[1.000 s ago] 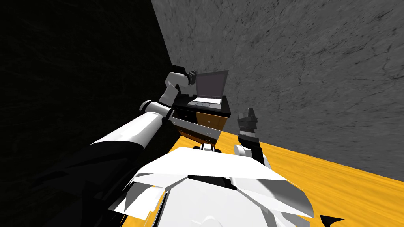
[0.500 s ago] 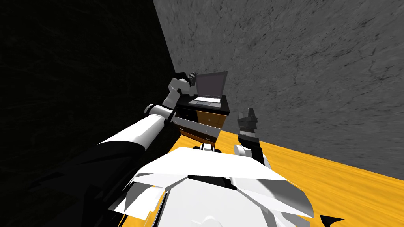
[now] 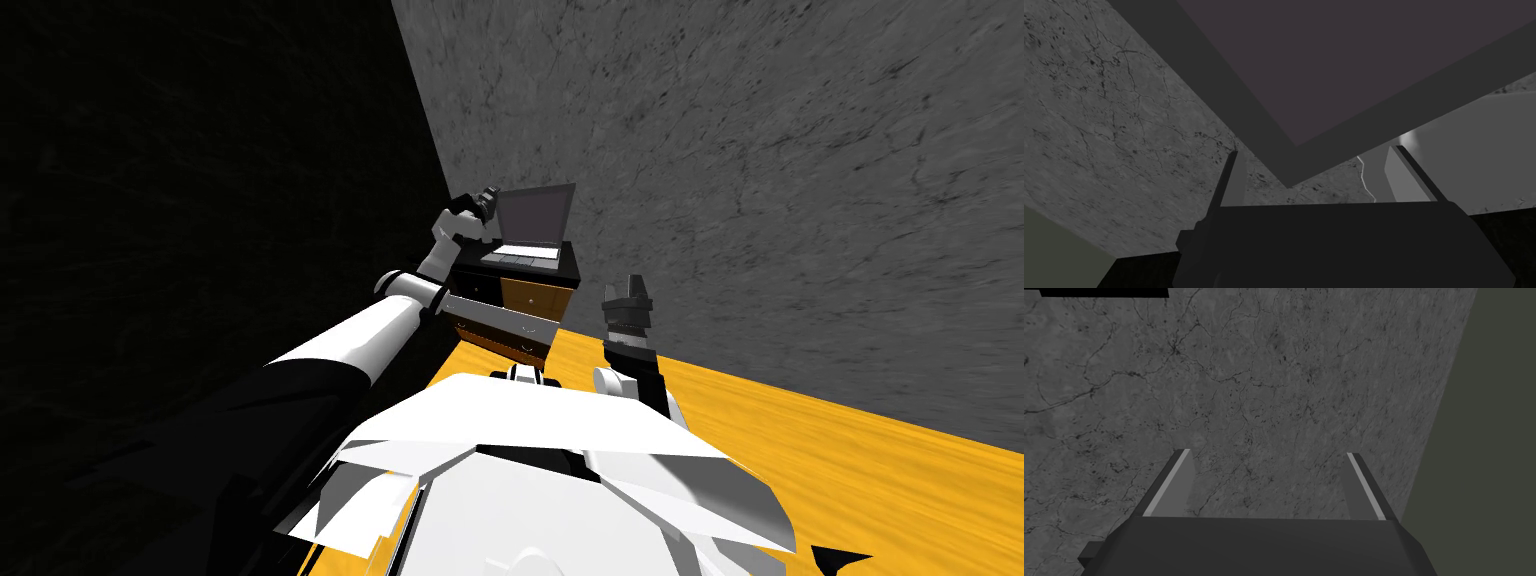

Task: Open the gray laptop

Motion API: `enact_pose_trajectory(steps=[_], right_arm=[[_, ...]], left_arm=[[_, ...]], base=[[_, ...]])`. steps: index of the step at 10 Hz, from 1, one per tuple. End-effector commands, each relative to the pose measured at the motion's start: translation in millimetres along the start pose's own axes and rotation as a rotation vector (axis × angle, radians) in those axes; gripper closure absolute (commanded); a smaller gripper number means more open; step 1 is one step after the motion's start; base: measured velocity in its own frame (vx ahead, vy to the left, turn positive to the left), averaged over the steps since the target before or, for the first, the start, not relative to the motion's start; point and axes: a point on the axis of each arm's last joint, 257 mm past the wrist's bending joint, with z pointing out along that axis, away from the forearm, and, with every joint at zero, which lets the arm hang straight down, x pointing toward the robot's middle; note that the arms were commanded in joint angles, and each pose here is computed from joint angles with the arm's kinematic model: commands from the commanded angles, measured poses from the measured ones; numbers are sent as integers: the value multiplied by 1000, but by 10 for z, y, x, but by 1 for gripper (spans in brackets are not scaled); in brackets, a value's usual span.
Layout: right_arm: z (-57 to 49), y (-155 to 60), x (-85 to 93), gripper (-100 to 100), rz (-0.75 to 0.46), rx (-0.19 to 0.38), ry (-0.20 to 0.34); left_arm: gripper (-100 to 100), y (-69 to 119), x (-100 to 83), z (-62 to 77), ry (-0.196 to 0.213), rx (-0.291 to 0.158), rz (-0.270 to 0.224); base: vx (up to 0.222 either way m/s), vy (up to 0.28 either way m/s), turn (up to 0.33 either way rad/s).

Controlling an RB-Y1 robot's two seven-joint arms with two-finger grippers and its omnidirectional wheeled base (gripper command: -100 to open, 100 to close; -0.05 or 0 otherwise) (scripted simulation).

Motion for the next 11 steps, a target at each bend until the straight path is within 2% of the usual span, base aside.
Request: enact_pose_trajectory(steps=[1, 2, 3, 4, 5, 6, 7, 8, 9, 10, 11], right_arm=[[0, 0, 0, 0, 0, 0, 0], [0, 0, 0, 0, 0, 0, 0], [0, 0, 0, 0, 0, 0, 0], [0, 0, 0, 0, 0, 0, 0], [0, 0, 0, 0, 0, 0, 0], [0, 0, 0, 0, 0, 0, 0], [0, 0, 0, 0, 0, 0, 0], [0, 0, 0, 0, 0, 0, 0], [0, 0, 0, 0, 0, 0, 0], [0, 0, 0, 0, 0, 0, 0], [0, 0, 0, 0, 0, 0, 0]], left_arm=[[100, 22, 1, -11, -25, 45, 2], [100, 121, 20, -23, -38, 50, 4], [100, 56, 2, -27, -45, 76, 5], [100, 164, 26, -43, -56, 78, 8], [100, 91, 6, -51, -64, 106, 8], [100, 94, -2, -44, -60, 93, 9], [100, 152, 23, -83, -74, 122, 6], [100, 118, 14, -88, -77, 135, 6], [100, 224, 52, -124, -86, 143, 3], [100, 150, 32, -137, -94, 172, 4], [100, 263, 70, -176, -102, 176, 0]], base=[[-51, 3, 0], [-48, 4, -3], [-45, 4, 1], [-52, 11, -7], [-45, 5, -4], [-19, 0, 6], [0, -6, 22], [-4, -12, 18], [4, -15, 19], [0, -14, 13], [5, -12, 18]])
